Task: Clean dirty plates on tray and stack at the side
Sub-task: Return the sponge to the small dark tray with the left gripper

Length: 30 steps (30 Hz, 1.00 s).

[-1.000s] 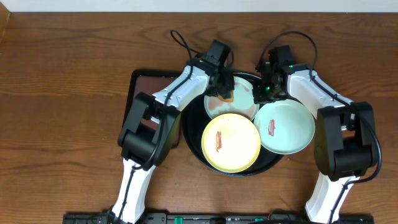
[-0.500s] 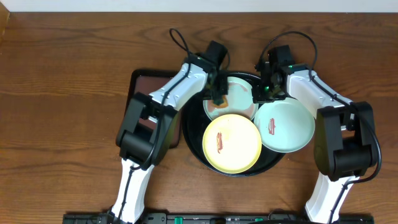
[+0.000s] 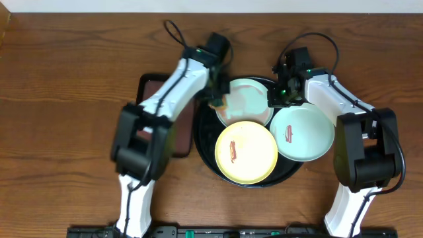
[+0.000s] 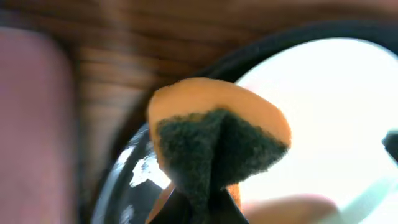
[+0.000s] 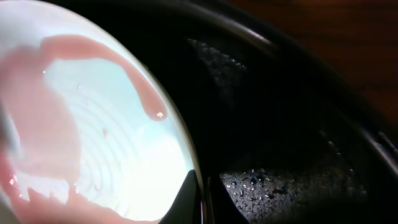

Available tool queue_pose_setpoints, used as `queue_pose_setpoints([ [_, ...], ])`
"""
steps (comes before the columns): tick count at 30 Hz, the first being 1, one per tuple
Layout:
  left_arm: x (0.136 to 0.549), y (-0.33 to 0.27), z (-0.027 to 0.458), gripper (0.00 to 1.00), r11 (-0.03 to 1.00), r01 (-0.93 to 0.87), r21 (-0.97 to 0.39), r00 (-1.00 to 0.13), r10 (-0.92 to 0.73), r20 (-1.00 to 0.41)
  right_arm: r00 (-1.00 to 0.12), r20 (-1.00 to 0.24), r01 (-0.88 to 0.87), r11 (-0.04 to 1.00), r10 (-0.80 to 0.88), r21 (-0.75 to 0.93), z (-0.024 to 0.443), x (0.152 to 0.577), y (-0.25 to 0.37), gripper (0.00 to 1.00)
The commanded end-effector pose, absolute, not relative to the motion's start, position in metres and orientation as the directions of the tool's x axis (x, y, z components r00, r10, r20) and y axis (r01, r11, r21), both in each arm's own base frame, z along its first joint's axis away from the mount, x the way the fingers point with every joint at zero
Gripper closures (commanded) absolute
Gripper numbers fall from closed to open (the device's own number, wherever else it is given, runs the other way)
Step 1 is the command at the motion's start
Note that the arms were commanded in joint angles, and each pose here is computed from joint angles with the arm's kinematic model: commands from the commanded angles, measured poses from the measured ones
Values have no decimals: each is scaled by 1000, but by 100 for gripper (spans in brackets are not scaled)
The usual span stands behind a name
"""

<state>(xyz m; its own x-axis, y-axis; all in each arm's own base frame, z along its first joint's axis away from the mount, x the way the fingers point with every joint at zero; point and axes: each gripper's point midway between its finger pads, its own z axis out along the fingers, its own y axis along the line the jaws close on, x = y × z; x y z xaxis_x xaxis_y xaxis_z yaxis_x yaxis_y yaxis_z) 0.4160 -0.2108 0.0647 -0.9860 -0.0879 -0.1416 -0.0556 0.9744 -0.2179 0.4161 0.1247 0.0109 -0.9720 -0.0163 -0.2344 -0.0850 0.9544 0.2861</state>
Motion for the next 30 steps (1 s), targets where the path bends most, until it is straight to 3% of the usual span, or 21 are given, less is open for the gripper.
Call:
queue_pose_setpoints([
  [1, 428, -177, 124, 93, 969, -96, -229, -958, -152, -241, -969, -245, -56, 959, 14, 277, 13, 419, 119, 99],
  [5, 414, -126, 132, 92, 970, -166, -180, -964, -198, -178, -969, -247, -57, 959, 14, 277, 14, 420, 119, 99],
  [16, 368, -45, 42, 92, 966, -257, -24, -966, -255, 43, -961, -276, -84, 958, -5, 275, 15, 425, 120, 99],
  [18, 369, -40, 43, 85, 962, -271, -26, -962, -269, 40, -957, -286, -119, 957, -40, 265, 15, 426, 121, 99],
  [19, 369, -39, 47, 67, 960, -277, -35, -961, -275, 40, -953, -294, -150, 955, -71, 255, 15, 425, 121, 99],
  [20, 369, -39, 51, 61, 960, -278, -38, -960, -277, 39, -950, -299, -169, 954, -90, 249, 15, 425, 121, 99],
  [21, 368, -39, 55, 58, 960, -278, -39, -960, -277, 37, -948, -303, -179, 953, -99, 246, 15, 426, 121, 98],
  [24, 368, -41, 79, 55, 959, -276, -64, -961, -276, 7, -939, -327, -193, 951, -107, 243, 17, 431, 122, 84],
  [26, 369, -43, 98, 53, 958, -273, -90, -960, -276, -33, -932, -346, -198, 950, -106, 243, 18, 436, 122, 82],
  [27, 368, -43, 115, 50, 957, -268, -108, -958, -277, -72, -929, -355, -200, 949, -105, 243, 17, 438, 123, 82],
  [30, 362, -42, 150, 40, 957, -257, -137, -948, -277, -155, -934, -342, -192, 950, -101, 245, 10, 438, 123, 99],
])
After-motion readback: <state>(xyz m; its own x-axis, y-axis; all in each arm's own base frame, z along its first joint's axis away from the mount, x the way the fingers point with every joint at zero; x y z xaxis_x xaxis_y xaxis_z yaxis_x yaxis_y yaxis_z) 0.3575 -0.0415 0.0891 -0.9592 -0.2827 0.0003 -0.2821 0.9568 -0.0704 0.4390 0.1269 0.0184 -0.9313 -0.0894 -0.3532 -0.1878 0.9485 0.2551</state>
